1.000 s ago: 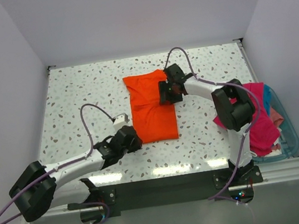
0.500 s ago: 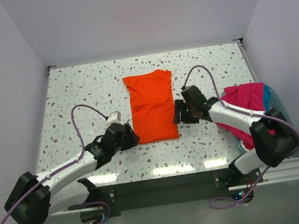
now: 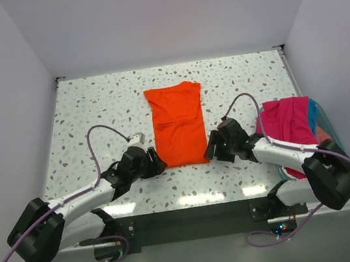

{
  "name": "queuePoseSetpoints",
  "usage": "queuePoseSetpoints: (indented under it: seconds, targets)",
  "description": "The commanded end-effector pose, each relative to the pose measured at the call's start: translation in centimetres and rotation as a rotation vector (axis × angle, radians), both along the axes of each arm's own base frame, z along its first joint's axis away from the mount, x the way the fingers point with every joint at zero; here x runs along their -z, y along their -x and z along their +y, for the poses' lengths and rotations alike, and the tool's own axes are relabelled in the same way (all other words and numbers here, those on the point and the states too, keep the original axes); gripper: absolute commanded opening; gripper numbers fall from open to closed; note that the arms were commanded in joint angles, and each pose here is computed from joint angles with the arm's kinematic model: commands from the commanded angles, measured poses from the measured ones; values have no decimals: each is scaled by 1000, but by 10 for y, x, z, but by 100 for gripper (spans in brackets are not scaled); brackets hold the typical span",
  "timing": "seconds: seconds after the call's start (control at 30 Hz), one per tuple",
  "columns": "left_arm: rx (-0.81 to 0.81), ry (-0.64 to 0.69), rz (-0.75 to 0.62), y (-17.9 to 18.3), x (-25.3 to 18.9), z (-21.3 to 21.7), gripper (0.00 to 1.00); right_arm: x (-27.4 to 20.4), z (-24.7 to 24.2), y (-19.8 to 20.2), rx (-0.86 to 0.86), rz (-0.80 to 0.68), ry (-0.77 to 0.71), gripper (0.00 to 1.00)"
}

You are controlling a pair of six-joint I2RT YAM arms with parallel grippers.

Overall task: Fold and stack the t-shirts
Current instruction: Fold the tshirt

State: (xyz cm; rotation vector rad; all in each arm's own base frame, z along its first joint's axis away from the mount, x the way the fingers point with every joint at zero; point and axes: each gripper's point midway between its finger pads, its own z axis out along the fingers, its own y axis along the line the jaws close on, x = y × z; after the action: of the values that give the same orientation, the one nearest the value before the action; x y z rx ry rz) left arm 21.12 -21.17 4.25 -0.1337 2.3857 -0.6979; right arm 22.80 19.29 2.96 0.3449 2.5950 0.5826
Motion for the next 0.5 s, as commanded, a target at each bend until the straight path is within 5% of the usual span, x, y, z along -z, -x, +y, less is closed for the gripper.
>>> queuePoseSetpoints:
  seconds: [0.0, 0.47]
  targets:
    - [0, 35, -47, -11, -9, -5, 57, -16, 13, -14, 55, -60, -98, 62]
    - [-101, 20, 17, -15, 19, 6, 53, 5, 15, -3, 175, -5, -201, 50]
